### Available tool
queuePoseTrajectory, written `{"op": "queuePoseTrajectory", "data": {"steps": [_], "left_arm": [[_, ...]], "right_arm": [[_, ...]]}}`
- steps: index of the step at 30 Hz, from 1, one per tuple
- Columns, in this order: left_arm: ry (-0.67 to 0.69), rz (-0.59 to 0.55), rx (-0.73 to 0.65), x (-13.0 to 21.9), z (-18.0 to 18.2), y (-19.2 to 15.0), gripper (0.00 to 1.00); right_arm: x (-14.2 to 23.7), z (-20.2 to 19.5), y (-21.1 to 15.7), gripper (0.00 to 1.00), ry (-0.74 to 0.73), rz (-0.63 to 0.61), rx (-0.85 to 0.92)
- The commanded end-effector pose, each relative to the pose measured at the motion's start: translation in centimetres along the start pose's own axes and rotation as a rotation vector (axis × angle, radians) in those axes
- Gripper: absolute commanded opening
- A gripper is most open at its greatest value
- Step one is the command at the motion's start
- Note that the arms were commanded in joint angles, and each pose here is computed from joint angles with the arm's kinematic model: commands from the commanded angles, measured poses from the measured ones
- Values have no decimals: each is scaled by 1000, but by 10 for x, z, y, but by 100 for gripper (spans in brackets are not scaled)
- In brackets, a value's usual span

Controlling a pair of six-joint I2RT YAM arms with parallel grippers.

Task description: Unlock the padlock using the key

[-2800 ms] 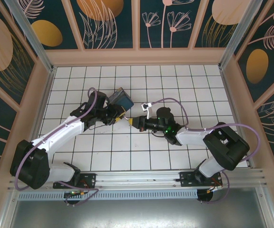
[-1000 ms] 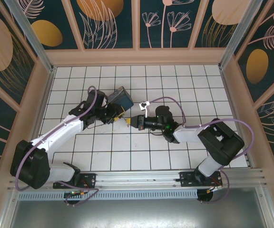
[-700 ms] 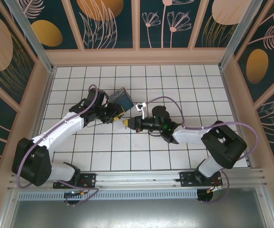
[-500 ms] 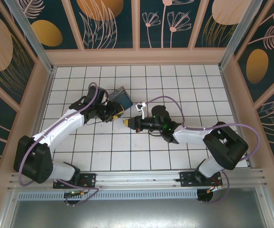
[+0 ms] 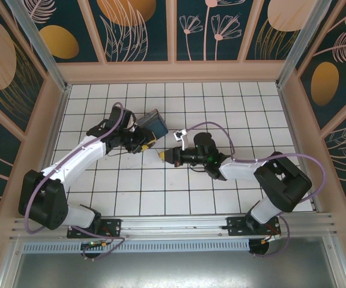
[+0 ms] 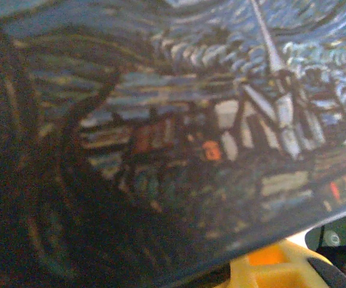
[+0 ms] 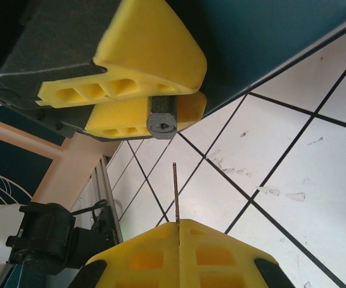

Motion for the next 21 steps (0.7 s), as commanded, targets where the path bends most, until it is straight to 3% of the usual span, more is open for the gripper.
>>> {"op": "queuePoseTrajectory", "data": {"steps": [1, 21], "left_arm": [[-66, -8, -72, 9, -17, 5, 14], [-37, -22, -104, 10, -15, 5, 14]], "right_arm": [[-5, 9, 12, 0, 60, -20, 34], [-13, 11, 21, 0, 92, -26, 33]]}}
Point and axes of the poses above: each hand's point on the last joint's axis, 136 mm out from that joint toward the fingers, its own x axis back along the fingers, its own z axis along the line the jaws close on, y = z × x, the point moved 10 cm from there along x, back along the fingers, and after that the axes turned 4 degrees about -x, right-handed, at the moved point
